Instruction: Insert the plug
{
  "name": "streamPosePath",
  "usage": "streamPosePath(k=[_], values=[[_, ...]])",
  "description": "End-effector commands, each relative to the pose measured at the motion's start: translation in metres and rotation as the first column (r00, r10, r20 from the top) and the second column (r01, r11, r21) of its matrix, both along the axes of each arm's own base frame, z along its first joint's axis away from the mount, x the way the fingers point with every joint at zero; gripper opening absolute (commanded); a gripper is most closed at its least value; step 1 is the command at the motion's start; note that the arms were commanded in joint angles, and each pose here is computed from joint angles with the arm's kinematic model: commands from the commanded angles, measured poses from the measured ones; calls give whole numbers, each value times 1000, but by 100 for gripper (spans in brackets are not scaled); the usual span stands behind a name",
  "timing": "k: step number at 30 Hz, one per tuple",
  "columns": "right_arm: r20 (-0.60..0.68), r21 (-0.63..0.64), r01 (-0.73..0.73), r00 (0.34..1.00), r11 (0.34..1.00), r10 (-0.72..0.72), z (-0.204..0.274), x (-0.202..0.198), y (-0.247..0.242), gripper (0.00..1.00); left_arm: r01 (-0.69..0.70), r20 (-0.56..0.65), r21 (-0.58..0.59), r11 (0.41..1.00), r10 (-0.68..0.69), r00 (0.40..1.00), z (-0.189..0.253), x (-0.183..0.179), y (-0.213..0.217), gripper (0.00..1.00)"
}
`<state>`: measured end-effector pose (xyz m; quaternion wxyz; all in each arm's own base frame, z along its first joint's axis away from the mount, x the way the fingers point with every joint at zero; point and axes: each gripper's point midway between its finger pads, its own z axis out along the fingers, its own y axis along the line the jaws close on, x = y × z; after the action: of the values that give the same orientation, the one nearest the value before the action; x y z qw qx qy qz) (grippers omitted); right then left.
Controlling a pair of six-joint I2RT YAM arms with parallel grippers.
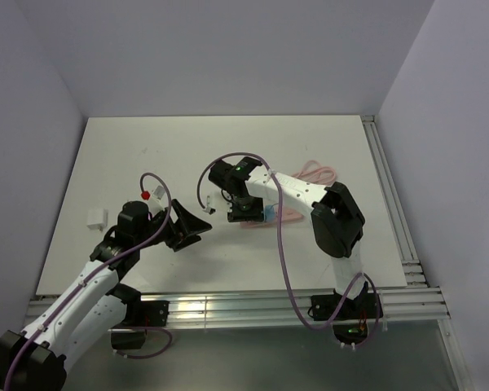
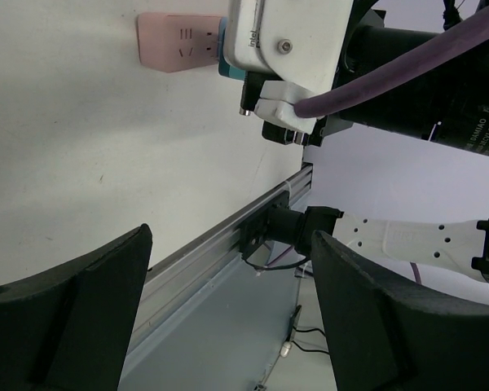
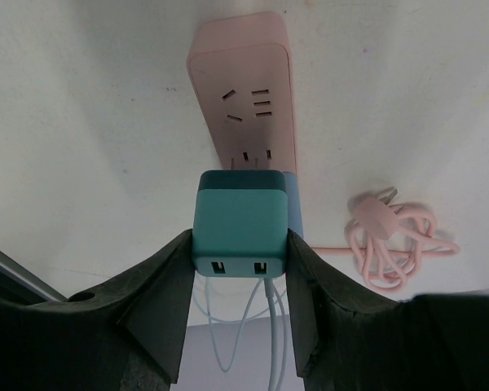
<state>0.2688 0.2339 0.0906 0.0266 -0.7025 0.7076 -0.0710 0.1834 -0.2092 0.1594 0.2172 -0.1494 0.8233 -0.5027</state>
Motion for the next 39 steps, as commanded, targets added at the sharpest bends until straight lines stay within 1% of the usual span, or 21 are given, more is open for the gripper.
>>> streamPosePath(k=[1,9,21,30,33,35,39], values=[[49,-10,-26,998,1000,27,3,13,-1,0,21,51,-23,1000,-20,998,9,3,-2,84],[29,-18,-18,999,1000,19,-2,13,-5,0,46,32,-38,998,-44,998,3,1,-4,83],[-13,-26,-17,1000,1000,16,-14,9,-6,0,54,35,-37,998,-52,998,3,2,-2,83],[-27,-20,-40,999,999,40,-19,9,-3,0,62,34,-41,997,-60,998,3,1,-3,83],[-58,5,-52,997,999,52,-22,5,2,0,61,34,-39,997,-60,998,3,1,-3,83],[-52,-17,-58,997,998,57,-25,5,-1,0,62,31,-39,997,-61,998,2,0,-3,83],[-56,-17,-86,995,996,85,-28,-2,-6,0,61,26,-41,997,-60,998,0,0,-2,83]])
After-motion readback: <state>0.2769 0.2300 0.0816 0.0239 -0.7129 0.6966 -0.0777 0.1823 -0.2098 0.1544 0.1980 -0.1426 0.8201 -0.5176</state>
